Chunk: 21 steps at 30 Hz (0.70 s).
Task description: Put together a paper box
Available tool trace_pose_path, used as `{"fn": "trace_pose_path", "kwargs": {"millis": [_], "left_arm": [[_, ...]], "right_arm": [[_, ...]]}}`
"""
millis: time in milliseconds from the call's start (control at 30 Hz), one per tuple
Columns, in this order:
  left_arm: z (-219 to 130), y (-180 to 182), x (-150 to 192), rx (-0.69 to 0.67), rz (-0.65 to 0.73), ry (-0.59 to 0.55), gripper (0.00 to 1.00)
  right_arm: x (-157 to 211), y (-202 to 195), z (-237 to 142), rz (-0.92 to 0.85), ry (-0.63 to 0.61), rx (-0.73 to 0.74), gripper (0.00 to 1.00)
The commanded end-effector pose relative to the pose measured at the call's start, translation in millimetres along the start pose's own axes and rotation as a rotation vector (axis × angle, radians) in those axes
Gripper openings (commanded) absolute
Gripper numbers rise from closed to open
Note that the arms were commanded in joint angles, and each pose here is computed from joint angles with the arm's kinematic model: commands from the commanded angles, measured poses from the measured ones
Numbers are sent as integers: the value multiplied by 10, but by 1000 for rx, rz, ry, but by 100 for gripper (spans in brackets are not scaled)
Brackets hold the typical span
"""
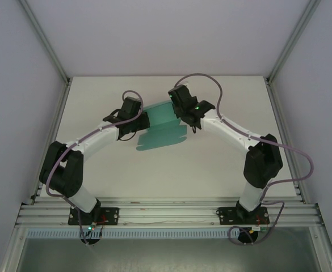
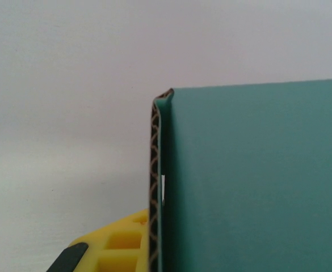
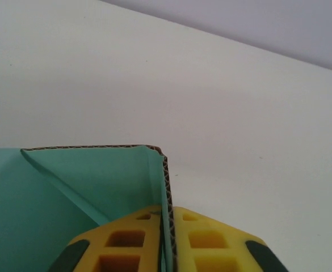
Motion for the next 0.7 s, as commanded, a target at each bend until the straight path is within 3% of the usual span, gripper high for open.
{"fn": "trace_pose_path", "kwargs": {"millis": [0,33,167,233,400,500,667], "left_arm": [[-55,6,-162,-16,-40,-71,0],[-39,6,-165,-11,-29,-81,0],[-29,-21,-174,49,28,-134,0],[-50,-37,-178,77,46,-160,0],[-91,-49,-181,104,72,-184,0],[-119,-70,-165,134,94,-189,0],[-160,-83,-147,165,112,-196,0]], "right_arm": [[-66,-210,-256,30,7,22,23],[-53,-203,-332,40,13,-50,31],[-22,-314,-684,94,-33,-219,44],[-39,-465,-886,134,-75,-262,65],[-13,-907,-1242,270,-198,-339,99],[24,-1214,-1245,380,-200,-336,100],[45,-1462,-866,421,-64,-317,100]]}}
Point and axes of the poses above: each hand's point on the last joint's axis, 136 mm out from that joint toward the fingers, its own z axis out along the fingers, its own y axis along the line the jaws close on, x = y × z, the point moved 10 cm from there along -z, back along the fingers, and after that the axes turned 7 degrees about z, right-handed, at the moved point
